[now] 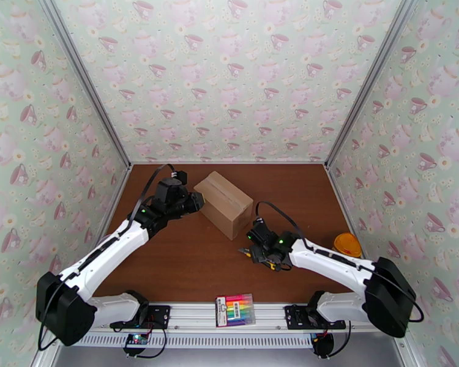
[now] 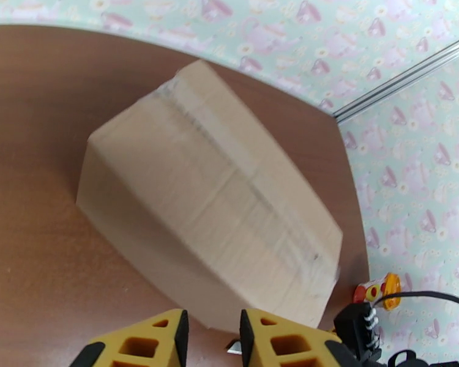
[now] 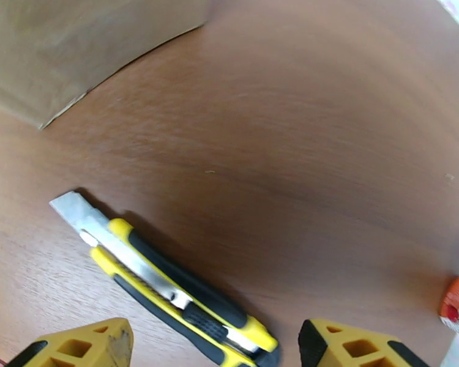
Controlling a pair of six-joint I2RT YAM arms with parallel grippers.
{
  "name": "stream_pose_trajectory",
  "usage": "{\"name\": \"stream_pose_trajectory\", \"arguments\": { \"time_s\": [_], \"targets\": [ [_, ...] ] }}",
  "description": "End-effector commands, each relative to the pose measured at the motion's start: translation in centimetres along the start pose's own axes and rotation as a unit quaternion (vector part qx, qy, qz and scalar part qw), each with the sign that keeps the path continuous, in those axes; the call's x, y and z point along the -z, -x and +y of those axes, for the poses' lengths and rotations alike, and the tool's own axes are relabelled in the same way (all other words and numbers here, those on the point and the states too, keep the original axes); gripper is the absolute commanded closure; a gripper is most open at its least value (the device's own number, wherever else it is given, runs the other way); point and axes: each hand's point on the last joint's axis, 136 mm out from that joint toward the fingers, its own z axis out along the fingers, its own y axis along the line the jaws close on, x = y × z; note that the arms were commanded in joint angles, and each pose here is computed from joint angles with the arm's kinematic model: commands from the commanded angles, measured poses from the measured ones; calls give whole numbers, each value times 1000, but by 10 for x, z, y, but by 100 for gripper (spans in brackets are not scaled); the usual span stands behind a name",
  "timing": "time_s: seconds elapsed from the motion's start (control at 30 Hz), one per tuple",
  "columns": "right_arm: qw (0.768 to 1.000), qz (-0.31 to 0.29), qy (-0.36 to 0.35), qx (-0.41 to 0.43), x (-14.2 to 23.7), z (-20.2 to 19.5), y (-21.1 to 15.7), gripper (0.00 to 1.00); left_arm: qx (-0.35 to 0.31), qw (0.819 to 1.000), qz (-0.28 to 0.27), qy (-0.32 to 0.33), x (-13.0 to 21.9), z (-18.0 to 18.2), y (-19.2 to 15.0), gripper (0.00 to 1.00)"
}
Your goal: Unpack the express box
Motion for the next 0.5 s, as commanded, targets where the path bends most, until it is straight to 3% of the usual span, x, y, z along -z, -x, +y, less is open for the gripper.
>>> {"name": "stream_pose_trajectory", "arguments": {
  "time_s": [0.0, 0.27, 0.47],
  "targets": [
    [999, 15, 50, 5, -11, 15, -2, 22, 11, 1000, 4, 10, 5, 6, -7, 68],
    [995, 83, 58, -10, -28, 20, -26, 21, 10, 1000, 0, 10, 7, 6, -6, 68],
    [991, 98, 77, -38, -29, 26, -38, 22, 11, 1000, 0, 13, 6, 8, -7, 68]
  ]
}}
